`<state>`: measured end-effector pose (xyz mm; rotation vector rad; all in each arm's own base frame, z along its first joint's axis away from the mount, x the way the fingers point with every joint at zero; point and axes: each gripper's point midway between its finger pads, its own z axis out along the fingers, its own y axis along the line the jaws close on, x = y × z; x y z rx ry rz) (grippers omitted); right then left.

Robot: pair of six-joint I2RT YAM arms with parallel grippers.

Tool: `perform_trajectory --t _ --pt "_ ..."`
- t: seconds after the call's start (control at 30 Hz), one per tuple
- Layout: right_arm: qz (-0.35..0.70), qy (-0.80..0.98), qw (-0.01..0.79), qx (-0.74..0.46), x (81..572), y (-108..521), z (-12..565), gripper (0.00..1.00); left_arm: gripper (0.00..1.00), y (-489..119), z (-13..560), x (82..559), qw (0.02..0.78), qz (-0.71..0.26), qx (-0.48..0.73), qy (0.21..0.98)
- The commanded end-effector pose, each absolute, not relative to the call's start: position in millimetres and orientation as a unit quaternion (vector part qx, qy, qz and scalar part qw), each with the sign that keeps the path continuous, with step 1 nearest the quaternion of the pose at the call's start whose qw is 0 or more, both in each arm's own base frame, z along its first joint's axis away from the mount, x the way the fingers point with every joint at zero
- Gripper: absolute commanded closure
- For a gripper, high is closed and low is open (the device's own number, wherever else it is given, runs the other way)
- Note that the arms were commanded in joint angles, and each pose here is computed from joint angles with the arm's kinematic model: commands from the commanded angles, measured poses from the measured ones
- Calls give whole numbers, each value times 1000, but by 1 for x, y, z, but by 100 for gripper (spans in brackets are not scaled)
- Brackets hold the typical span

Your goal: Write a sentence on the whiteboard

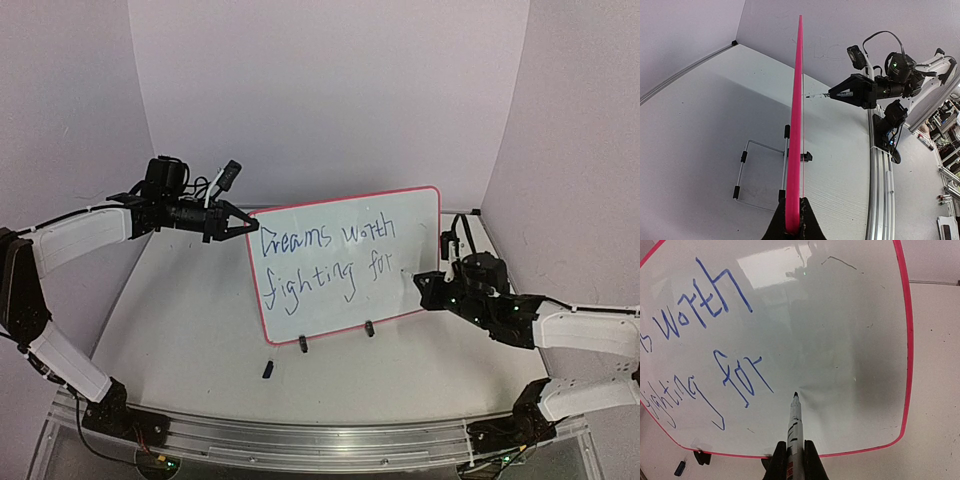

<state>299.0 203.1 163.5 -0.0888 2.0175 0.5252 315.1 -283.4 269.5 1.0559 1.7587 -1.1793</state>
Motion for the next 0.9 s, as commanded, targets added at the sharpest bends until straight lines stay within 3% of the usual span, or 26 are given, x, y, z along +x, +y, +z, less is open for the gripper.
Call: perform_trajectory --t 0.0,0.5,0.87 --pt "215 827 519 -33 308 205 176 100 100 -286 222 305 327 -438 429 719" --pt "210 824 524 -37 315 209 179 100 100 -286 222 305 327 -438 429 719" --pt "229 813 535 -19 288 186 207 100 99 -287 226 305 327 -445 425 717"
